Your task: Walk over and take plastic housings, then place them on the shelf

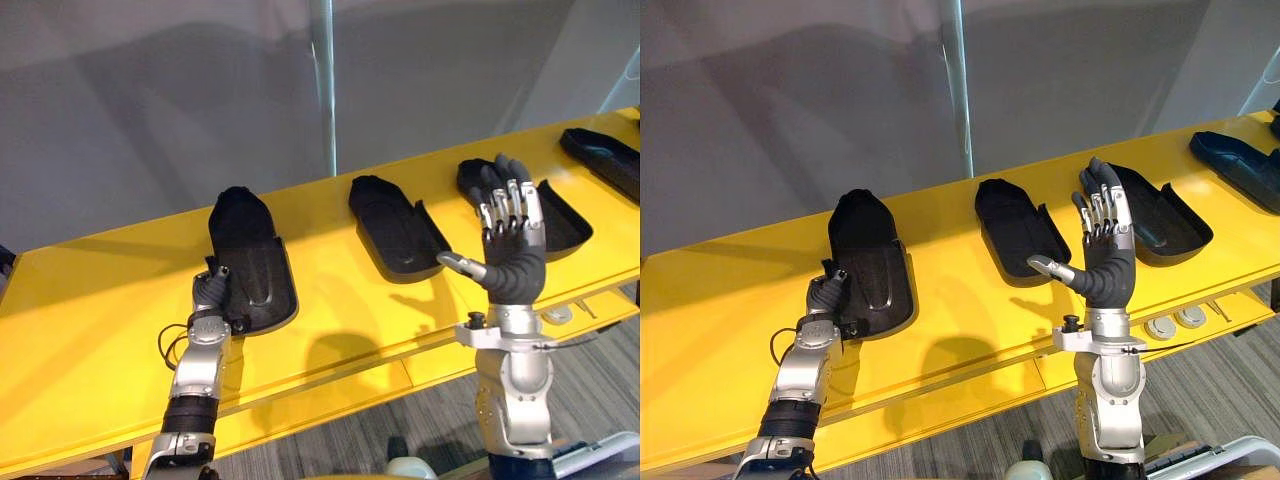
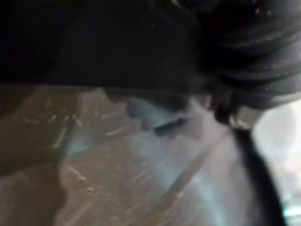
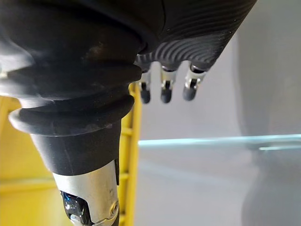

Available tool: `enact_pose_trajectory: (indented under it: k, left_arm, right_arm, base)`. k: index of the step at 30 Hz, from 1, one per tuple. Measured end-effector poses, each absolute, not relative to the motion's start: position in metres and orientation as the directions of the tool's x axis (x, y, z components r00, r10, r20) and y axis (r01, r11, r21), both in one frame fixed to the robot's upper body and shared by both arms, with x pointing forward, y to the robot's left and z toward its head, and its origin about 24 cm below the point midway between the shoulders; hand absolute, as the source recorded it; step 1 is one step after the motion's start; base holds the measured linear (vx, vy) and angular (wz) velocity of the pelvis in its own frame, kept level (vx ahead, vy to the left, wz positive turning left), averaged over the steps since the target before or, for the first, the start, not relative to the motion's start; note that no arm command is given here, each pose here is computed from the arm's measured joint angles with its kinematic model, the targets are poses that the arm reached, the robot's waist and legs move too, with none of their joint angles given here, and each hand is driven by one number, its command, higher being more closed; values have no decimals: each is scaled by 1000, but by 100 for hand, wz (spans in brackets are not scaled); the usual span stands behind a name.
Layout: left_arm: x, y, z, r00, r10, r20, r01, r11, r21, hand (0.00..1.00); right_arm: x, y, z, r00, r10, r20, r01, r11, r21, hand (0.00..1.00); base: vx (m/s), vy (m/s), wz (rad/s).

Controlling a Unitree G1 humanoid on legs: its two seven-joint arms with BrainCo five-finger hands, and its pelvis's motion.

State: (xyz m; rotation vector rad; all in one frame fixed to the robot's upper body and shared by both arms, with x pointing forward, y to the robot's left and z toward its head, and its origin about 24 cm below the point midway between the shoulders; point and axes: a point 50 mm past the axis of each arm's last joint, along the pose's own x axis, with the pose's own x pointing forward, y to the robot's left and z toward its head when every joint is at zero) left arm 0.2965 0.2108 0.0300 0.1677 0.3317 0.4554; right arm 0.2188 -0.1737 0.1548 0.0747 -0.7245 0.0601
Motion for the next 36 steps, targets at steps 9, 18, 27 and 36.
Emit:
enact_pose_trajectory:
  k: [9, 18, 27, 36]
  left_arm:
    - [296, 218, 33, 792, 570, -217, -534, 820, 206, 0]
    - [292, 232, 58, 694, 714, -97, -708, 700, 95, 0]
    - [251, 236, 154, 504, 802, 321, -741, 593, -317, 0]
    - [191, 233, 175, 494, 680, 542, -509, 731, -454, 0]
  right_arm:
    - [219, -168, 154, 749, 49, 661, -106, 993, 46, 0]
    - [219, -160, 151, 755, 75, 652, -143, 988, 53, 0]
    - [218, -140, 149, 752, 115, 649, -245, 963, 114, 0]
    - [216, -103, 151, 699, 310, 645, -492, 862, 119, 0]
  base:
    - [-8, -5, -5]
    - [-4, -2, -1]
    - [-12, -17, 11]
    - [-30, -18, 18]
